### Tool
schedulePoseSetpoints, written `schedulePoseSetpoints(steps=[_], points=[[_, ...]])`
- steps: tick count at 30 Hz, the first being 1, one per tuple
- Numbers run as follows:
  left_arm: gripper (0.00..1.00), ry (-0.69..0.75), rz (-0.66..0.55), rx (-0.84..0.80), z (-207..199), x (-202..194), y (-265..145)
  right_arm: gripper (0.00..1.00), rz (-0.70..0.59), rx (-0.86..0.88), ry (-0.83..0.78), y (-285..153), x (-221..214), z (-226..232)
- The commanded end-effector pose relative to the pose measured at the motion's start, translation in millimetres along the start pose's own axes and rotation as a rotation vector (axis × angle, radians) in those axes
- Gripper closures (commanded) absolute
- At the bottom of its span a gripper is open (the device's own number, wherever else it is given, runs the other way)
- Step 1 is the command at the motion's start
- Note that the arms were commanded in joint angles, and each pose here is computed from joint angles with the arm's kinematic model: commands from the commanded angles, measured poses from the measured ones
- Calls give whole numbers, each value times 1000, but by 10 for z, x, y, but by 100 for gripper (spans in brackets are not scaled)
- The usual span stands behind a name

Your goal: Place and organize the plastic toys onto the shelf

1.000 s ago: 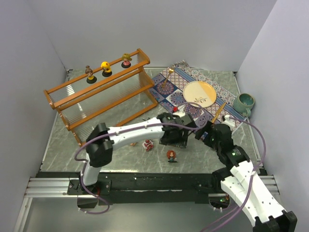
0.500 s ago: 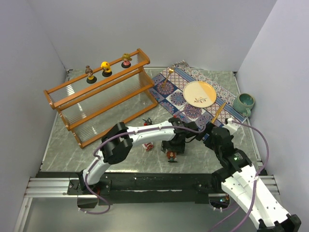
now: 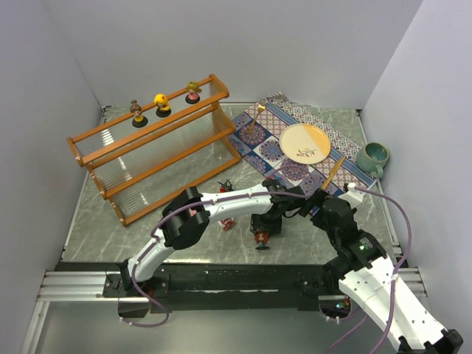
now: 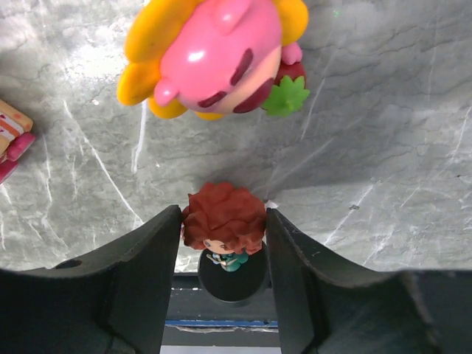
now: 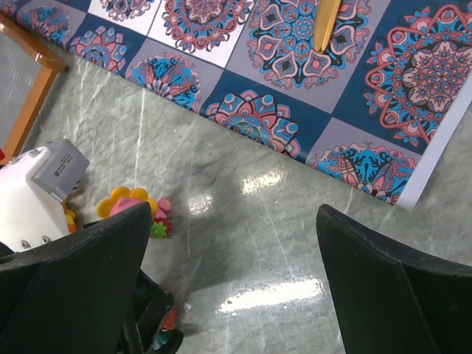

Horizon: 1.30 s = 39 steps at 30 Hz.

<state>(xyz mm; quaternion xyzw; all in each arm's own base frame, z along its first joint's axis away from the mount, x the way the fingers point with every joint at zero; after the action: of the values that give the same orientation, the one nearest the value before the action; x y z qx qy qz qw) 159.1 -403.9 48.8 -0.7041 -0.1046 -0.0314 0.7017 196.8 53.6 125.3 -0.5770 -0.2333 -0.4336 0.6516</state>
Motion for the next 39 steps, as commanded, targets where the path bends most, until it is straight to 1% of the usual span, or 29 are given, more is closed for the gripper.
schedulePoseSetpoints(steps=[1,3,6,8,14,20,21,23,24,27,28,30,31,33,35,39], points=[[47,-13,-1,25,53,-12,-18,0,-36,13,11,5,49,36],[49,-10,0,33,74,-18,-5,0,-35,19,8,1,46,47],[55,-18,8,18,85,-37,-9,0,-34,22,6,0,40,48],[56,-28,8,-10,57,-41,-57,1,-35,25,4,0,44,53],[69,-46,-1,-39,96,-43,-106,1,-32,35,-3,1,41,73],[88,-87,-159,-89,109,247,-349,1,-27,48,-10,0,31,93],[90,-95,-204,-88,135,330,-375,1,-28,50,-12,0,32,96],[92,-112,-247,-102,180,395,-469,1,-30,55,-14,-2,34,102],[93,-127,-291,-100,209,470,-508,1,-31,61,-17,-2,34,112],[93,-154,-364,-110,295,600,-661,1,-36,80,-22,-8,38,137],[94,-165,-411,-118,328,679,-765,1,-37,84,-22,-10,37,141],[94,-171,-454,-114,383,755,-866,1,-40,87,-22,-14,40,144],[94,-185,-507,-127,405,850,-1007,1,-41,87,-22,-12,44,143],[94,-195,-558,-126,466,947,-1150,1,-43,88,-25,-13,50,145],[94,-212,-635,-127,560,1083,-1389,1,-39,89,-34,-12,49,149],[94,-221,-748,-124,735,1328,-1784,1,-35,104,-60,-6,54,184]])
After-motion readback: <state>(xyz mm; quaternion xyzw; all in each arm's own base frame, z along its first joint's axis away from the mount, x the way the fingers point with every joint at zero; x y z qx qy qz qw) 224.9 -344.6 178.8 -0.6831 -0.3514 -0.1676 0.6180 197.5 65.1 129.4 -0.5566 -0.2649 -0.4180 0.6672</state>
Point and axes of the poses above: each gripper's point midway between its finger pads, its own y axis out along the fingers, its own z axis along the line the jaws close on, x = y × z, the point moved 1 cm from there along -y, back along the fingers, and after that the axes turned 13 degrees about -y, right-handed, at the moved point
